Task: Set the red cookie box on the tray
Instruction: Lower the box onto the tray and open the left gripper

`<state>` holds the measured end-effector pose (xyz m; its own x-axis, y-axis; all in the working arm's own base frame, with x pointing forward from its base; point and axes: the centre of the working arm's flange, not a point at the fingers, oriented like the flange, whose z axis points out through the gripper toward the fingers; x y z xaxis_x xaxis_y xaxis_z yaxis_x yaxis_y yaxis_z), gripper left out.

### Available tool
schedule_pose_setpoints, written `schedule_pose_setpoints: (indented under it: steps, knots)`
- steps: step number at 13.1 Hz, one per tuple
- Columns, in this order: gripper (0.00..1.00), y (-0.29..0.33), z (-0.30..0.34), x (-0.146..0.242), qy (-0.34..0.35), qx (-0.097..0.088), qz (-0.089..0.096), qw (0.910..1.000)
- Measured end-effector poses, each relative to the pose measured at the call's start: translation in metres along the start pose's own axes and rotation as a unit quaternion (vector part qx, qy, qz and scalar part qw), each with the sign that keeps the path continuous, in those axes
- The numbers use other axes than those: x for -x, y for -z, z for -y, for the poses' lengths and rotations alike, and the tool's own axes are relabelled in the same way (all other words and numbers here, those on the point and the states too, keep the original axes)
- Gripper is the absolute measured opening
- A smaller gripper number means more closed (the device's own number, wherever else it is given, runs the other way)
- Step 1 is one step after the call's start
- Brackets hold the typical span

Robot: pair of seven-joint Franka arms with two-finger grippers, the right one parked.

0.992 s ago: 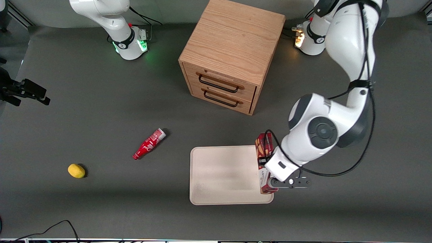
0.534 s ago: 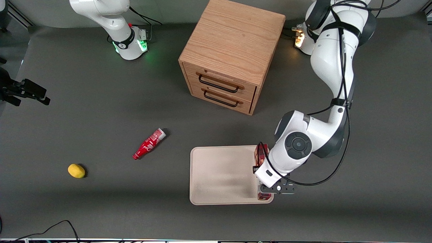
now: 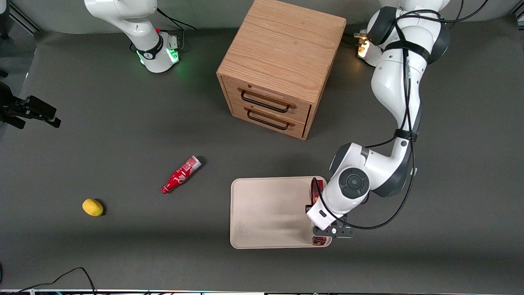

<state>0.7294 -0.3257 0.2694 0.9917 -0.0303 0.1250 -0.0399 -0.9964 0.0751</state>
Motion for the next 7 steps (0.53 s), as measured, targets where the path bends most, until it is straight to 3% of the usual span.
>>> schedule_pose_setpoints:
  steps: [7]
  knots:
    - [0.96, -0.0054, -0.0005, -0.0001, -0.004, -0.002, -0.006, 1.0]
